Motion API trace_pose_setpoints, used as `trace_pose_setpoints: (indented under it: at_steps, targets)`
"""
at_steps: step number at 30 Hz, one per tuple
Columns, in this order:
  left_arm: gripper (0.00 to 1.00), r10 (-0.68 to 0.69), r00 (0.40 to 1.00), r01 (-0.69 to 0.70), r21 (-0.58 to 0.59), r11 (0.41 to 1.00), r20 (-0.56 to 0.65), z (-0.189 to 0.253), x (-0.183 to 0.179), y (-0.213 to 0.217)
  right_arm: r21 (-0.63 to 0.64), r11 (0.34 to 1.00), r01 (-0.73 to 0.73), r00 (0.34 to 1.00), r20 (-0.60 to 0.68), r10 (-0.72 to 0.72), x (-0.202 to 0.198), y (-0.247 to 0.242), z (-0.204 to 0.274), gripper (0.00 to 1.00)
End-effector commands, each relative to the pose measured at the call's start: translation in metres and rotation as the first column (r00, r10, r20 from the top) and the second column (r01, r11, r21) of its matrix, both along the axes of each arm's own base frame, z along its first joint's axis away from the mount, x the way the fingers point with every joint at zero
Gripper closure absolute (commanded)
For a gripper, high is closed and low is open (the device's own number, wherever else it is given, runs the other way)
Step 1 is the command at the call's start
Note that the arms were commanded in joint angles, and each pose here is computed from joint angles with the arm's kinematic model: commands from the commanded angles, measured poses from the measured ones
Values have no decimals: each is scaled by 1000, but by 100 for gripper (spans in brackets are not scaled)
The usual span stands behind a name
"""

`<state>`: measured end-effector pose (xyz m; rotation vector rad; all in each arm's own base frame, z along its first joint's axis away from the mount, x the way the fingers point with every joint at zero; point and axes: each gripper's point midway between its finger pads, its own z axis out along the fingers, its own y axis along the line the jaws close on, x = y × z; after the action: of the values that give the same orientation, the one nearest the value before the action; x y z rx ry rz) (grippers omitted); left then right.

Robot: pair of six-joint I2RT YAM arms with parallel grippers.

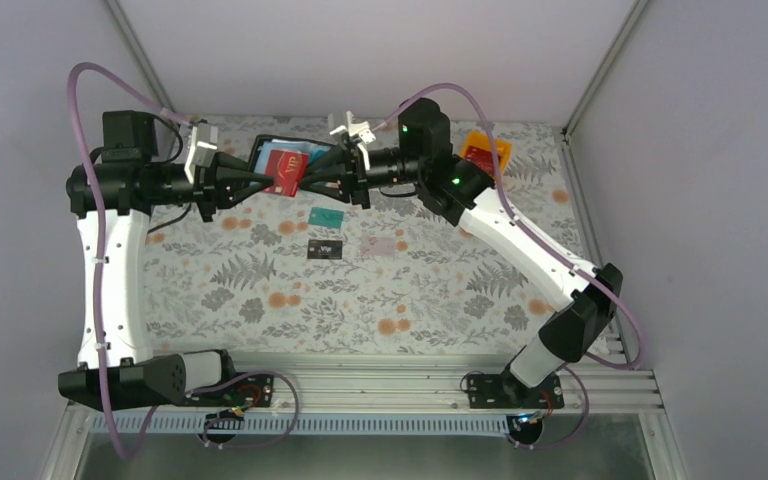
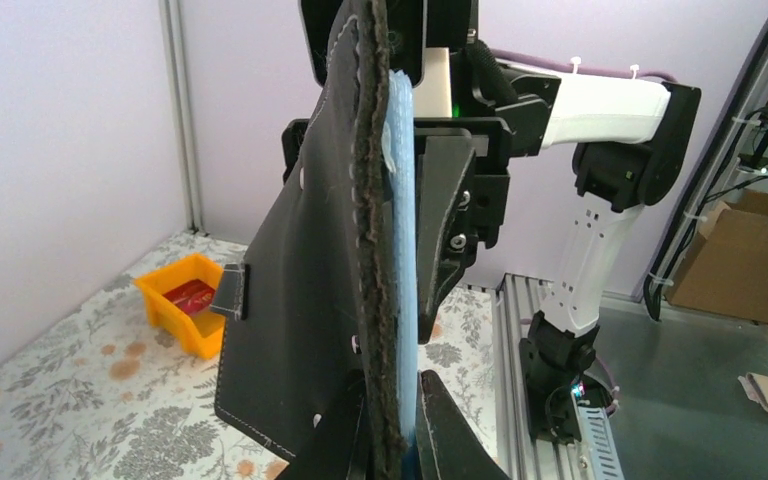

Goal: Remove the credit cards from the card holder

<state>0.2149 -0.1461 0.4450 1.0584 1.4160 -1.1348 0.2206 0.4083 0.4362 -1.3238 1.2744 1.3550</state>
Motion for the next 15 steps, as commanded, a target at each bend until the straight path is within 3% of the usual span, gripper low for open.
trace_pose_setpoints:
  at_steps: [1,10,15]
  targets:
    - [98,-67,994,74,-80,994,84,22,-17,-2,81,996,-31,999,-12,32,-6,-4,22,82]
    - [98,-66,995,72,-80,994,80,20,-15,-2,70,996,-57,998,-33,59,-6,2,19,83]
    - [98,-66,995,72,-81,994,77,19,-15,-2,69,997,-45,998,-36,47,-4,6,20,96]
